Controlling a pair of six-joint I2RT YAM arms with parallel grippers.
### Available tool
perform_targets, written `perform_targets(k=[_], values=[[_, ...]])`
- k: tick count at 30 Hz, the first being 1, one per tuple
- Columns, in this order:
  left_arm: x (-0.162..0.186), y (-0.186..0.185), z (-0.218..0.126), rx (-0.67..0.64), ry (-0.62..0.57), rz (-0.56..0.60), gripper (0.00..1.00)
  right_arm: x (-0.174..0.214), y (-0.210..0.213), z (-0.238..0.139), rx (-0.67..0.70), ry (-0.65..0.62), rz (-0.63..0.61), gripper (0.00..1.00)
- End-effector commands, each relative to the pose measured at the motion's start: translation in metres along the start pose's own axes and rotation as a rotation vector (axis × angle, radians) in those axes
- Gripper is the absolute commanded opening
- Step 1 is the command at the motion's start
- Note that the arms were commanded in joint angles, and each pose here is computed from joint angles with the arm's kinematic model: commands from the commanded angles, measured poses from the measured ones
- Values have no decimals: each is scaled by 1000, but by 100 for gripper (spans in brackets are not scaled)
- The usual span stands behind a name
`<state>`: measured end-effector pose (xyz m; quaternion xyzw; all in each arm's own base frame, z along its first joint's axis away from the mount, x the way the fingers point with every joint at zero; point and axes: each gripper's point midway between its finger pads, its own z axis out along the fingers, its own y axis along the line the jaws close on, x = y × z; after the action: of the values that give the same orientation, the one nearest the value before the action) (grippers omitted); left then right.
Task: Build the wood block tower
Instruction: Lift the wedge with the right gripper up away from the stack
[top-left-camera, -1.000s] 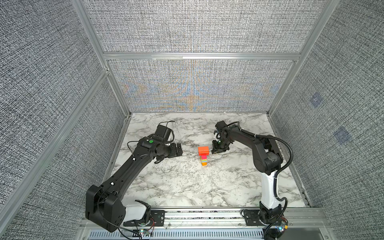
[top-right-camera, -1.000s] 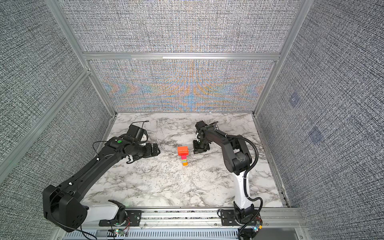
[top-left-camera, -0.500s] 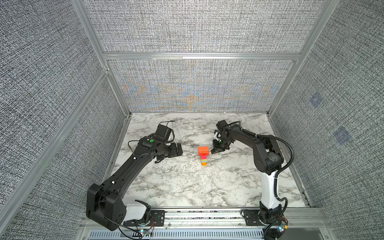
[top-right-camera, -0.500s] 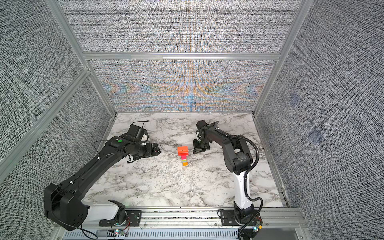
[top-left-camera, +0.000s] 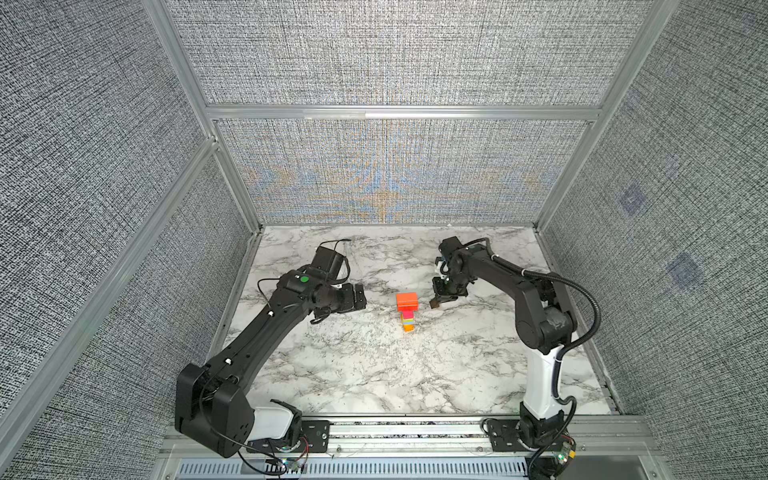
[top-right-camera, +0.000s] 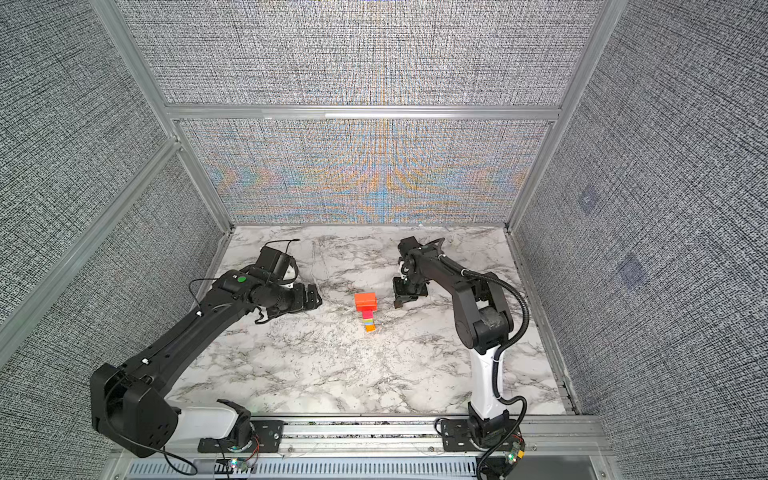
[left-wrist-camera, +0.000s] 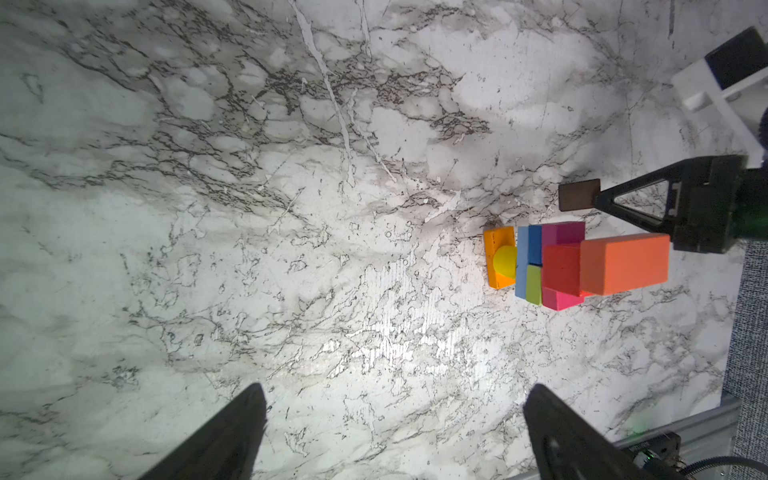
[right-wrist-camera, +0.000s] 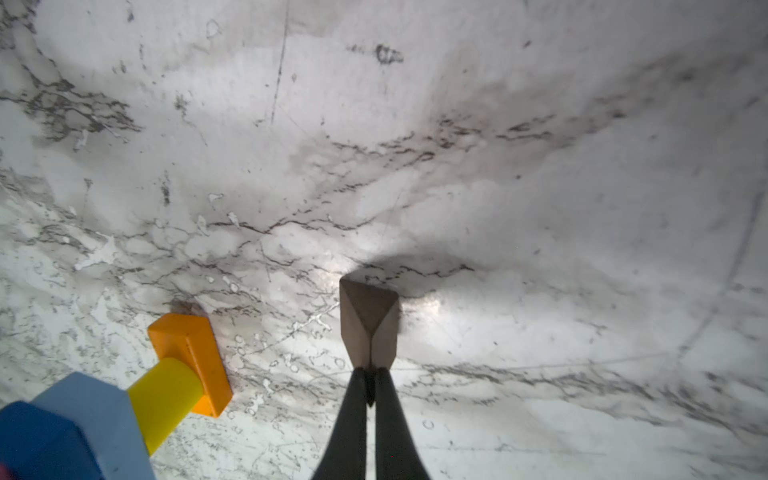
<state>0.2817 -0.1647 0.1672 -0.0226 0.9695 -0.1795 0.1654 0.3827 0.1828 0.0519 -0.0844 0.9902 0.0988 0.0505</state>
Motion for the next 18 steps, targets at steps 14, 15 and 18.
perform_targets(k=[14,15,18], values=[[1,-1,0,12,4,3,99,13,-15,-15,105,29,118,56],[2,-1,0,12,4,4,99,14,-15,-12,104,39,126,57],[3,1,-1,10,0,3,99,19,-17,-2,99,68,184,58]])
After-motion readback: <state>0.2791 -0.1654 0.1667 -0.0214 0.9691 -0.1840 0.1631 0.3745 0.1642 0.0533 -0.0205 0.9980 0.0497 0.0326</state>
